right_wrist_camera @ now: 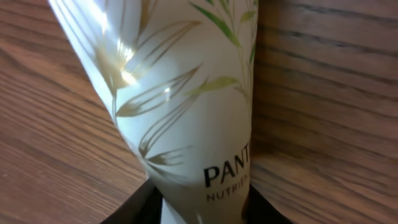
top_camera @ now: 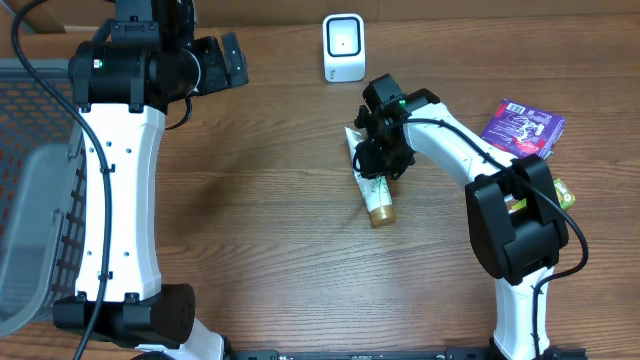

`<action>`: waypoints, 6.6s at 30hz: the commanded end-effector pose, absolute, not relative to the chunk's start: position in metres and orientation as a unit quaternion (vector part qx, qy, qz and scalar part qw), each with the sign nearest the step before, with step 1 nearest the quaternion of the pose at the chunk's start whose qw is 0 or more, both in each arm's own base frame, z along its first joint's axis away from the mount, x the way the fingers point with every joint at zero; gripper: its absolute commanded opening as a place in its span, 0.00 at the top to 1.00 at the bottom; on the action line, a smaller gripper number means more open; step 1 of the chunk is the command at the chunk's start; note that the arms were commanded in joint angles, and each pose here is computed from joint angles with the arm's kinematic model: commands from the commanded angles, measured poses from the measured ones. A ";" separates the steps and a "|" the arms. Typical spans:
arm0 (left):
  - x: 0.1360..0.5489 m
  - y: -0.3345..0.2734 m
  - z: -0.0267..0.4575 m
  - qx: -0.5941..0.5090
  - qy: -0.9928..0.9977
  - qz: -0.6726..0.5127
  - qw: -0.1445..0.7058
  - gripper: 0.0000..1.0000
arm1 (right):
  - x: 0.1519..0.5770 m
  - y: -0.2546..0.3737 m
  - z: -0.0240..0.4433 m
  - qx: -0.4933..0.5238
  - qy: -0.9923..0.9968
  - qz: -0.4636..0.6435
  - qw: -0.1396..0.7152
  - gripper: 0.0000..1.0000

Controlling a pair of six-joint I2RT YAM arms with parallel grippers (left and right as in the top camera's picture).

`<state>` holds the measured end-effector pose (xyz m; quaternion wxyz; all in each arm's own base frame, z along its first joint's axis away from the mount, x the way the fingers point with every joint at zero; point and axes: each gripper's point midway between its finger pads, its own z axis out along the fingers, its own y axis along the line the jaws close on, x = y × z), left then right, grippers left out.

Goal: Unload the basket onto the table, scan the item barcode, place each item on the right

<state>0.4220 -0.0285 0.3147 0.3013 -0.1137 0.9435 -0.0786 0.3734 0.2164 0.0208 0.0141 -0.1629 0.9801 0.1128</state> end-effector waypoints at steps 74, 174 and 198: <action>0.423 -0.033 0.318 -0.099 0.944 -0.081 0.305 0.00 | 0.349 0.236 0.018 -0.276 0.953 -0.122 -0.002 0.83; 0.423 -0.033 0.318 -0.099 0.944 -0.081 0.305 0.01 | 0.430 0.259 0.059 0.079 0.949 0.297 0.070 0.00; 0.423 -0.033 0.318 -0.099 0.944 -0.081 0.305 0.00 | 0.474 0.274 0.004 0.329 0.897 0.169 0.240 0.16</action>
